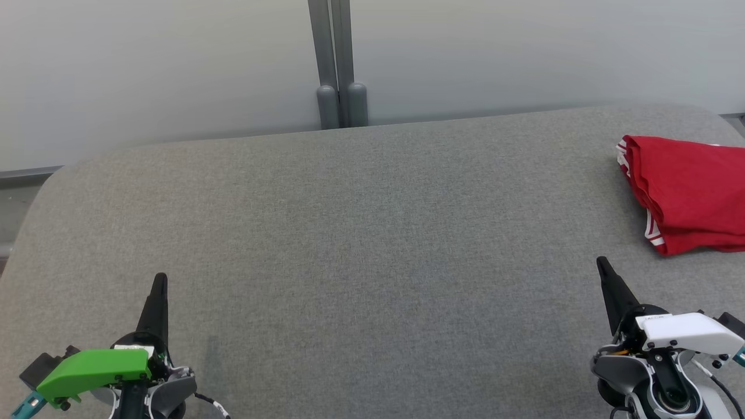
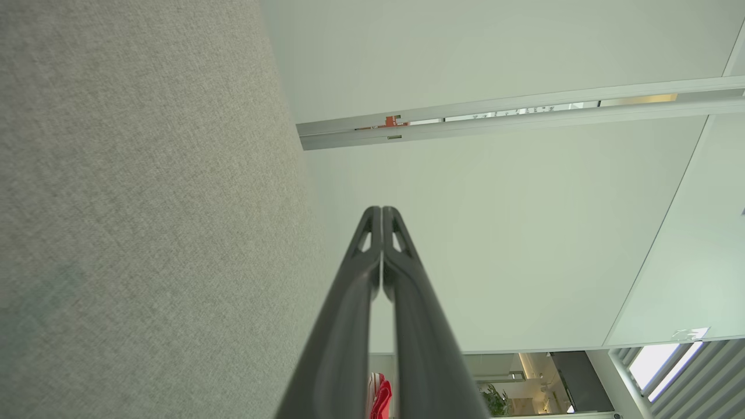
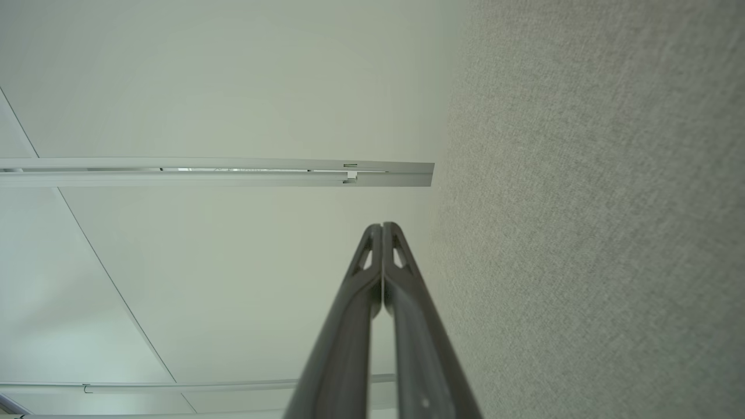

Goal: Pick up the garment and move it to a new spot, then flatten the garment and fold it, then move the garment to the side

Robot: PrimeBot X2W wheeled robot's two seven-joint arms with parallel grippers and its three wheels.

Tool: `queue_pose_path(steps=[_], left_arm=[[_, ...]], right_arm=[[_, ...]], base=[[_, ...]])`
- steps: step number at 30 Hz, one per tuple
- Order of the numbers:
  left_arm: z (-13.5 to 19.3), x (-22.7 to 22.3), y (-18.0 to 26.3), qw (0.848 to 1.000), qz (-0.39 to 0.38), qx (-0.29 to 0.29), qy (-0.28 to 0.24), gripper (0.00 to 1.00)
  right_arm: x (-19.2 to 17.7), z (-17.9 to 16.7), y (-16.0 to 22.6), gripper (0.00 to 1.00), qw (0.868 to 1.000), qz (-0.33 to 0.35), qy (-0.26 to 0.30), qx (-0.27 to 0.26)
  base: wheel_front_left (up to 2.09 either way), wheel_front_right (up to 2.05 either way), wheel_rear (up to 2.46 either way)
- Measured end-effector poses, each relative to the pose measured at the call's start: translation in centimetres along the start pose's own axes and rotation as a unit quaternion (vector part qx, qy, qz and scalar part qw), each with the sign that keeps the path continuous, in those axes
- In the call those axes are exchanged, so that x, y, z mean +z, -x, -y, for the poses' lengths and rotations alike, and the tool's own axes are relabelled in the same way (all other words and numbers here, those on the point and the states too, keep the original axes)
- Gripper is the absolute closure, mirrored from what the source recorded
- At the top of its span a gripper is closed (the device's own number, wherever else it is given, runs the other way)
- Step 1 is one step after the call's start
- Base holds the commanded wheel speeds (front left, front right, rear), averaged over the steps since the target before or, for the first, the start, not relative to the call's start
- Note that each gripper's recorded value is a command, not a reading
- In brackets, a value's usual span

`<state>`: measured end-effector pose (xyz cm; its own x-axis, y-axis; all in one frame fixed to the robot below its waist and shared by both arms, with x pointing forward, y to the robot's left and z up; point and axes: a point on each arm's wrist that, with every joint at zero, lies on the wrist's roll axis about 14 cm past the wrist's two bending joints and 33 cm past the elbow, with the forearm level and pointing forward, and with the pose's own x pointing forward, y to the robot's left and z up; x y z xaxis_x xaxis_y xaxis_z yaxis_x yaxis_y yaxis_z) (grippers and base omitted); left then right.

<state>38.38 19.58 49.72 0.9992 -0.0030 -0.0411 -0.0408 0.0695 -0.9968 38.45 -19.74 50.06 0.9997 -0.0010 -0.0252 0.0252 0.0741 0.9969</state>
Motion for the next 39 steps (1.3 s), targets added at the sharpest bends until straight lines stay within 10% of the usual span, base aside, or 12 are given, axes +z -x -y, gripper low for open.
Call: queue_pose_path(steps=[39], left_arm=[[0.65, 0.39, -0.34, 0.999, 0.002, -0.015, 0.038, 1.00]], right_arm=[[0.24, -0.37, -0.33, 1.00, 0.999, 0.000, -0.039, 0.008]], base=[[0.00, 0.00, 0.00]])
